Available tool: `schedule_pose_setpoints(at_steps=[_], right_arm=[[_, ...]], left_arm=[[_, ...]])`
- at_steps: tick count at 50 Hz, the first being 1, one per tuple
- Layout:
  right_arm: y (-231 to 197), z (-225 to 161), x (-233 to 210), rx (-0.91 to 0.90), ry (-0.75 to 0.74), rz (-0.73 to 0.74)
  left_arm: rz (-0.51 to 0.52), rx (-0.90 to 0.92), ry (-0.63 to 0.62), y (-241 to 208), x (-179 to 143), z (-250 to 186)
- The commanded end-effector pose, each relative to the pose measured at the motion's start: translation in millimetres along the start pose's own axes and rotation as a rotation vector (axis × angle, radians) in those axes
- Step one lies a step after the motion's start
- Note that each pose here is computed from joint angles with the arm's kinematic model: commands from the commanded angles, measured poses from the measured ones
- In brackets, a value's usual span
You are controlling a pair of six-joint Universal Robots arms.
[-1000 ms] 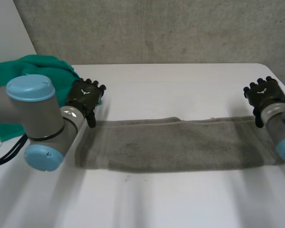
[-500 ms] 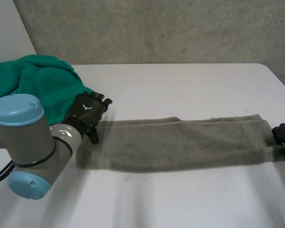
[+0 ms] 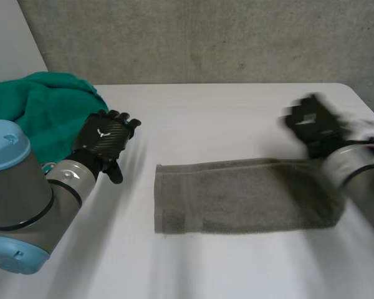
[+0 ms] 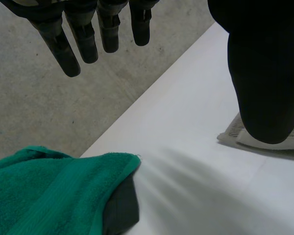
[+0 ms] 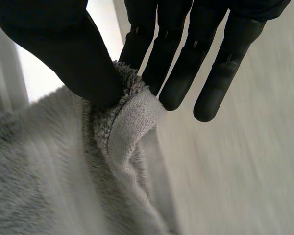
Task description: Fold the laundry.
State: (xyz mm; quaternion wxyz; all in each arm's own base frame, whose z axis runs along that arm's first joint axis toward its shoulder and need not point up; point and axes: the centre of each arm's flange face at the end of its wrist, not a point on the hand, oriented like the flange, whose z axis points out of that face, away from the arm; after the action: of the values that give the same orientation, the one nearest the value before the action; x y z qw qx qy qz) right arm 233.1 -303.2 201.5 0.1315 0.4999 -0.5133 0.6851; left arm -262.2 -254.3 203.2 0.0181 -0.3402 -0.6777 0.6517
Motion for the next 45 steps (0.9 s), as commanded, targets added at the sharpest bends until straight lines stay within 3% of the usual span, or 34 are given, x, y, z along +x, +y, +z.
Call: schedule_pose_setpoints(at_steps=[1,6,11,13,14,18,22,24,28,32,36,41,45], right_arm=[[-82,-28,-108,0.367,-0.263,-0.048],[-94,-46,-160,0.399,-0.4,-0.093],[-87,-46,-144,0.275,-0.357,-0.02],[-86,-43,-122,0.236,-0.3,0.046],[-81,-39,-94,0.197,-0.228,0.134],[-56,-40,-47,0.084,-0.13,0.402],[-32,-48,-44,-0.051,-0.187,0.627],[-22,-52,-45,-0.106,-0.212,0.66],[18,-59,-56,-0.268,-0.261,0.646],[47,-60,-64,-0.36,-0.29,0.526],[59,-51,-53,-0.372,-0.194,0.448],[23,-30,-23,-0.204,-0.011,0.359],[-32,-33,-34,-0.012,-0.069,0.334]], left_arm=[[-0.019,-0.007,0.015,3,6,-3],[-0.033,0.012,0.026,-3,10,-4],[-0.032,0.044,0.037,-12,14,-3],[-0.03,0.061,0.041,-17,16,-2],[-0.029,0.07,0.042,-20,17,-2],[-0.024,0.111,0.06,-32,24,-2],[-0.02,0.143,0.083,-43,34,-3],[-0.017,0.143,0.108,-42,43,-4],[-0.013,0.133,0.147,-38,58,-4],[-0.011,0.121,0.166,-34,65,-4],[-0.011,0.116,0.165,-33,65,-4],[-0.01,0.128,0.154,-37,62,-6],[-0.01,0.152,0.137,-46,55,-10]])
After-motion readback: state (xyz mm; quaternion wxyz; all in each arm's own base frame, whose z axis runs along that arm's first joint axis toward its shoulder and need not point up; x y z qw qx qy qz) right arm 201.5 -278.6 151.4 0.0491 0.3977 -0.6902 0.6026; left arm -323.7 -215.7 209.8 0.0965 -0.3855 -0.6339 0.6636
